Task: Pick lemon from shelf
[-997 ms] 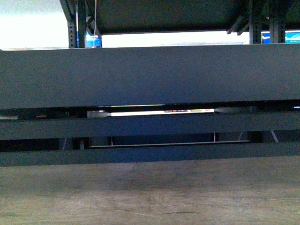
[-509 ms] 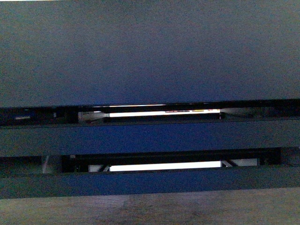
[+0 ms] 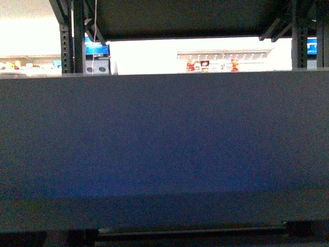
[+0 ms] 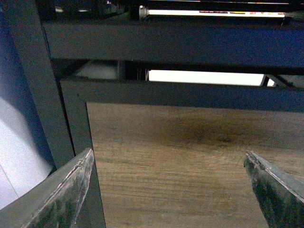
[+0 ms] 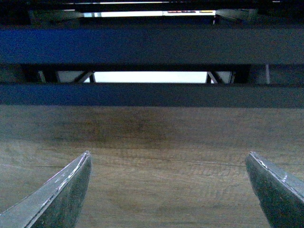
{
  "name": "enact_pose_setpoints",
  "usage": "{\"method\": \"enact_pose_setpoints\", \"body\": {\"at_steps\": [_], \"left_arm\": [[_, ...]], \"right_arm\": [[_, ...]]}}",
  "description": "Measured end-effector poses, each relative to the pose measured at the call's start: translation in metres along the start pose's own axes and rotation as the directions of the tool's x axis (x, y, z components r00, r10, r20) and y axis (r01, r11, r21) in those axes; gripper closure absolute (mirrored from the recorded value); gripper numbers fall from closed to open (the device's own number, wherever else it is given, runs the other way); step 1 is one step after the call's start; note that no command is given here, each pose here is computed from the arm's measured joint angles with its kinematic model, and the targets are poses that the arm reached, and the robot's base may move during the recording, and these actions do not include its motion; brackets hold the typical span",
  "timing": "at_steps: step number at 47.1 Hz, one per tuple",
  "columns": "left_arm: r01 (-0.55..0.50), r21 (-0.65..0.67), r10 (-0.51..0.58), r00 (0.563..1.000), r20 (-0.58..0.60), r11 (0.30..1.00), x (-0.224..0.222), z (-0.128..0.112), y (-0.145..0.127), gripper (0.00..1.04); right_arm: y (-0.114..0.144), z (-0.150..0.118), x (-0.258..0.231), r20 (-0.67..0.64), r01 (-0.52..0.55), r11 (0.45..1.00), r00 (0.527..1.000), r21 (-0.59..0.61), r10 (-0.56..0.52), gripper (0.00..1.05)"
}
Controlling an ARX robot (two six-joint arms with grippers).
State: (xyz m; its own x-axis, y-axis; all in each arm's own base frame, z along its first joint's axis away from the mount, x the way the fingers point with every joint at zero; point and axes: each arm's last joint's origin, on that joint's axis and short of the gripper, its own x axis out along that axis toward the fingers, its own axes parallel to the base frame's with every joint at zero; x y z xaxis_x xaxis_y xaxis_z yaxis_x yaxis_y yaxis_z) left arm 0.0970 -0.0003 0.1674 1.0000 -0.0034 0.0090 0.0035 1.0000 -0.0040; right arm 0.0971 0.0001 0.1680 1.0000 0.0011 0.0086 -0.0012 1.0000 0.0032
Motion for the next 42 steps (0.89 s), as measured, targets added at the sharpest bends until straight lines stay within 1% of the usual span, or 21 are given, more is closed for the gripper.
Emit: {"method": "enact_pose_setpoints", "body": {"at_steps": [42], "left_arm": [[0.0, 0.0, 0.0, 1.0, 0.0, 1.0, 0.0, 0.0, 0.0, 0.08]], "right_arm": [[0.0001, 0.0, 0.0, 0.0, -0.002, 1.0, 1.0, 0.0, 0.002, 0.08]]}}
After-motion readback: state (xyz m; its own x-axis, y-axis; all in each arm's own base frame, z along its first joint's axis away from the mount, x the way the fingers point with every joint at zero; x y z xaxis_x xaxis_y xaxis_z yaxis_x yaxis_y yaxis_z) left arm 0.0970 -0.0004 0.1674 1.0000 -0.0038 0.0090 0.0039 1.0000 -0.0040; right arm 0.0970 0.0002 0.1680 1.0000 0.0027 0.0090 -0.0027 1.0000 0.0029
